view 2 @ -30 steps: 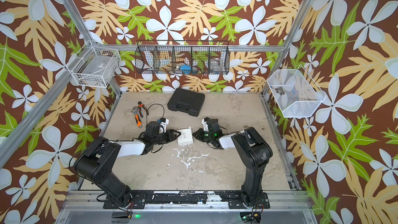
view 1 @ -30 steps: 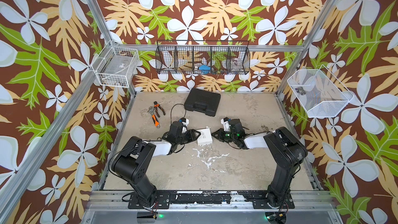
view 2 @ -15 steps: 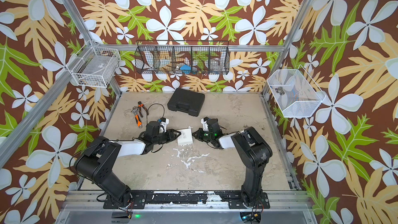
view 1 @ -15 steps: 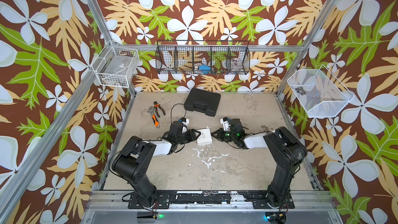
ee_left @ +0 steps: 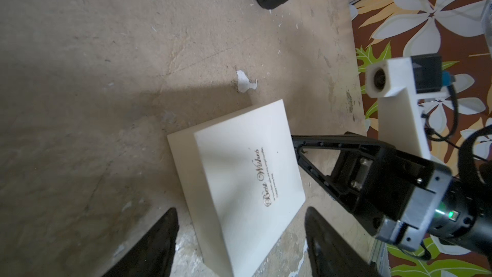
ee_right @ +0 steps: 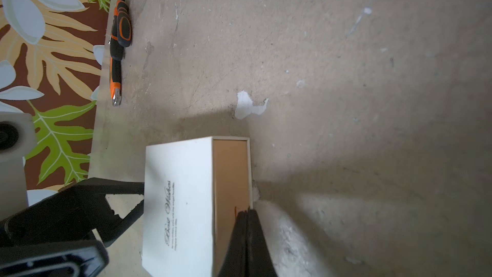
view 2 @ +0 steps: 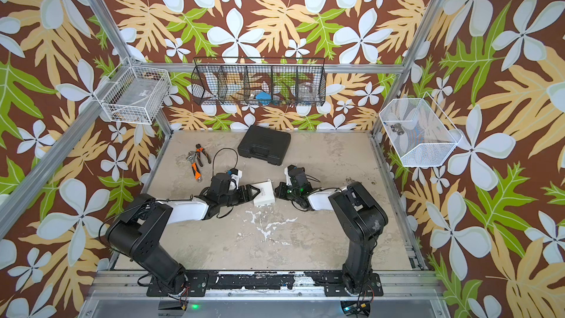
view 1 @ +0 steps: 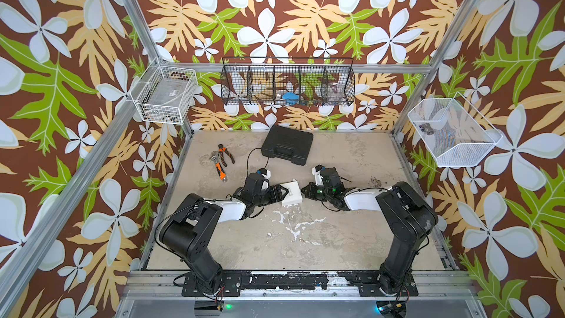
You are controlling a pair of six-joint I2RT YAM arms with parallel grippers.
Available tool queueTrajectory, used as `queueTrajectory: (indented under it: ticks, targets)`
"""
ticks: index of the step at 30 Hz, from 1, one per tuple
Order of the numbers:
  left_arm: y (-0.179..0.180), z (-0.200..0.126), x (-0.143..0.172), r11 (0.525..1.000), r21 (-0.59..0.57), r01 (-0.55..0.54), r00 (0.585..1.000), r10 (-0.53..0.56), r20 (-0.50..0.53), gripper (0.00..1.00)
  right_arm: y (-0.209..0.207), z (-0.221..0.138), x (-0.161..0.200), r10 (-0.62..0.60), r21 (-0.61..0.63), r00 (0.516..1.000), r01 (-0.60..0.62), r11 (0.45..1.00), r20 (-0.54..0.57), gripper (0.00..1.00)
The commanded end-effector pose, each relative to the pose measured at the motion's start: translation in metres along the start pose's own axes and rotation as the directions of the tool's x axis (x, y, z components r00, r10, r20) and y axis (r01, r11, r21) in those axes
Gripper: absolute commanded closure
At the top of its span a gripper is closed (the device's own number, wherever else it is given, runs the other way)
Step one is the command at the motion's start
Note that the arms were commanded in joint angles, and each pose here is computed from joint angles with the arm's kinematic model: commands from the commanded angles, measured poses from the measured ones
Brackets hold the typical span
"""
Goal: Place the earrings into the drawer-style jewelry box
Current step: Open the drawer in the jewelry box.
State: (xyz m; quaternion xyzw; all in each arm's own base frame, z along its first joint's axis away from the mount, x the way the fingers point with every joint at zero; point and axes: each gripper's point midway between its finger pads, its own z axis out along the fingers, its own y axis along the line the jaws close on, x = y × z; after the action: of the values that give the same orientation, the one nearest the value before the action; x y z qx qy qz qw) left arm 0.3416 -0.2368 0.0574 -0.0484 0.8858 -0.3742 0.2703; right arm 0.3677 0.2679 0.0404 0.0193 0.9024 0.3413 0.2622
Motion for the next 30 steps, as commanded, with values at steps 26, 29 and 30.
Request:
queueTrajectory:
  ticks: [26,29,30]
  targets:
    - [0.007,0.023,0.009,0.987,-0.133,-0.087,0.996,0.083,-0.032,0.33,-0.01,-0.015,-0.008,-0.178,0.235,0.982,0.158,0.959,0.062,1.0]
    - [0.016,0.025,0.009,0.979,-0.181,-0.088,0.996,0.082,-0.042,0.37,-0.012,-0.016,-0.008,-0.183,0.249,0.981,0.163,0.955,0.059,1.0]
    - [0.019,0.025,0.01,0.976,-0.197,-0.092,0.995,0.085,-0.045,0.38,-0.013,-0.017,-0.008,-0.186,0.254,0.981,0.165,0.953,0.059,1.0]
